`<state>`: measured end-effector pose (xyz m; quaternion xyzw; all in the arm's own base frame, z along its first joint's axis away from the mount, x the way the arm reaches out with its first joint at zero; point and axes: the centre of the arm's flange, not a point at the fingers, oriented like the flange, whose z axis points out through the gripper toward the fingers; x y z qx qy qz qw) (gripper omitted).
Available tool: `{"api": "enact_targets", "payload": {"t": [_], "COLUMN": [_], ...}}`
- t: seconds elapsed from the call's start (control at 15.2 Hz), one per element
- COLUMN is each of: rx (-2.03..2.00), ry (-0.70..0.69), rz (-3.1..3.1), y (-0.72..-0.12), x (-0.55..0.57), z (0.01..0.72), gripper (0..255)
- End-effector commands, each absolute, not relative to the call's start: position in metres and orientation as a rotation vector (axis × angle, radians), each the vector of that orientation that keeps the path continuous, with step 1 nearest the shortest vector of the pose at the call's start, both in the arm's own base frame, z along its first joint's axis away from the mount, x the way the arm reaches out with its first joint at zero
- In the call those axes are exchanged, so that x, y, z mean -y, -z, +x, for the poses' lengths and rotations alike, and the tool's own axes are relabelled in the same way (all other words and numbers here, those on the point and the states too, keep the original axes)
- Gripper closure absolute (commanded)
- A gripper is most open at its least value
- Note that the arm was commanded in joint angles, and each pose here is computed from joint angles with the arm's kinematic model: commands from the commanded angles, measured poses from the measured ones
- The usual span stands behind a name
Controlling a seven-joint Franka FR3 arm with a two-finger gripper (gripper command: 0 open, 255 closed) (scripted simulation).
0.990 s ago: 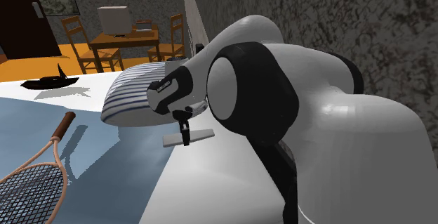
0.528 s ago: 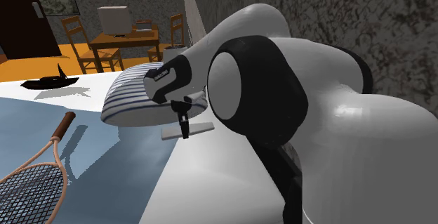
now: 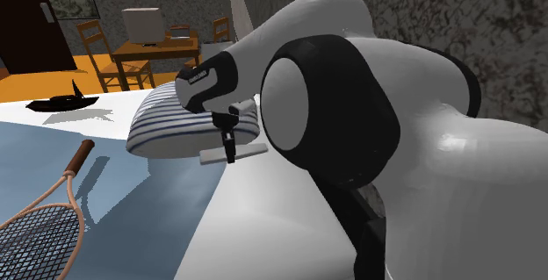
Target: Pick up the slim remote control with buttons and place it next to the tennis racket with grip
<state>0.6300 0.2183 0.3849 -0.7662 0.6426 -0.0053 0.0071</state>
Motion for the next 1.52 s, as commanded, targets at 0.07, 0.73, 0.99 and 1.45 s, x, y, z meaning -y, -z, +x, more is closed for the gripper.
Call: {"api": "enact_targets", "payload": {"t": [0.07, 0.73, 0.99, 1.45], "rx": [-2.01, -2.01, -2.01, -2.01], "ry": [0.017, 0.017, 0.017, 0.017], "rz": [-2.396, -2.396, -2.396, -2.396], "y": [-0.401, -0.408, -0.408, -0.382], "x": [-0.219, -0.322, -0.374, -0.405], "z": [0.631, 0.61, 0.599, 0.593], "gripper": [255, 255, 255, 255]}}
